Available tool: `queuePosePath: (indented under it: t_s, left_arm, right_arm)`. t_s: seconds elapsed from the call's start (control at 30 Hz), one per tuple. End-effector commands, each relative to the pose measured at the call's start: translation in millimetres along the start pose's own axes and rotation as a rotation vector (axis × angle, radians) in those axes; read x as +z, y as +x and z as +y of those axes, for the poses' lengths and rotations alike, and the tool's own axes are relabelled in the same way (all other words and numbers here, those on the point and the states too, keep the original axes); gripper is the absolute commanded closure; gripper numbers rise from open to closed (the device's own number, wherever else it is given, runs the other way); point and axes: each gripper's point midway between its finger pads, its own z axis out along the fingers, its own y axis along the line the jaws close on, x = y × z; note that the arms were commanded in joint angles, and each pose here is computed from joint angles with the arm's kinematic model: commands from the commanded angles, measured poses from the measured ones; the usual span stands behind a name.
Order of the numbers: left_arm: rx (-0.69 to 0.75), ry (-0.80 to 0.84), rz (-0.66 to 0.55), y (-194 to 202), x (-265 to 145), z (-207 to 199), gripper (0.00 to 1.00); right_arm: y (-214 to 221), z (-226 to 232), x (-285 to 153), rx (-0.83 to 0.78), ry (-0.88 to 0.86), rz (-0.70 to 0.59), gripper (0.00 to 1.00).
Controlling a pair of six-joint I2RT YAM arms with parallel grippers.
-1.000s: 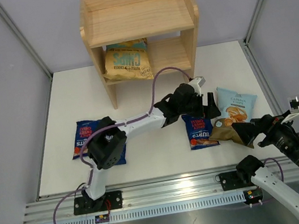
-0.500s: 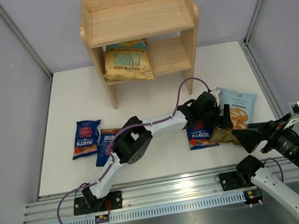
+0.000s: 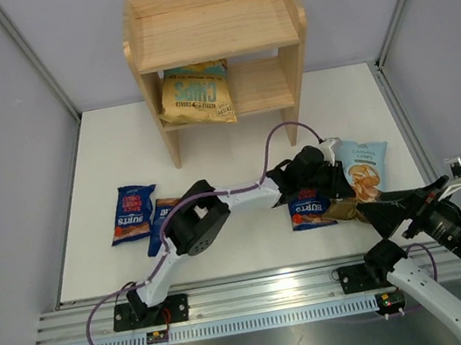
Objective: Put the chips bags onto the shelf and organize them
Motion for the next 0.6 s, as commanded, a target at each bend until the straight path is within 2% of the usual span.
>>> queuePosePath:
  t_s: [0.0,0.03,0.07,0.27,0.37,0.4,0.47,0.5,0.57]
  left_arm:
    - [0.095,0.150,-0.092,-27,-26,-58,0.86]
    - [0.128,0.183,-0.143,-41,-39,-78,0.87]
    - [0.137,0.176,-0.136,-31,-43,-76,0.88]
    - [0.232,0.228,-0.286,-55,-102,-117,0.89]
    - [0.234,0.186,-0.312,-50,-122,-109,0.91]
    - [0.244,0.193,-0.346,-55,-139,-120,0.91]
    - [0.233,0.135,-0.378,-52,-154,-107,0.92]
    - [0.239,0.142,-0.419,-60,-174,-118,0.92]
    - [0.213,0.055,-0.437,-57,-186,-100,0.93]
  right_arm:
    - [-4,3,-1,-0.004,-0.020,-0.027,0.00]
    - [-4,3,-1,-0.004,-0.018,-0.029,0.01]
    - [-5,2,0,-0.007,-0.017,-0.032,0.01]
    - [-11,-5,-4,-0.014,0.014,-0.081,0.01]
    - [-9,-12,-5,-0.001,0.028,-0.116,0.01]
    - [-5,-19,-1,0.004,0.044,-0.132,0.01]
    - [-9,-10,-6,-0.002,-0.030,-0.186,0.01]
    - [-5,-9,-2,-0.003,-0.048,-0.177,0.01]
    - [2,2,6,-0.009,-0.103,-0.130,0.01]
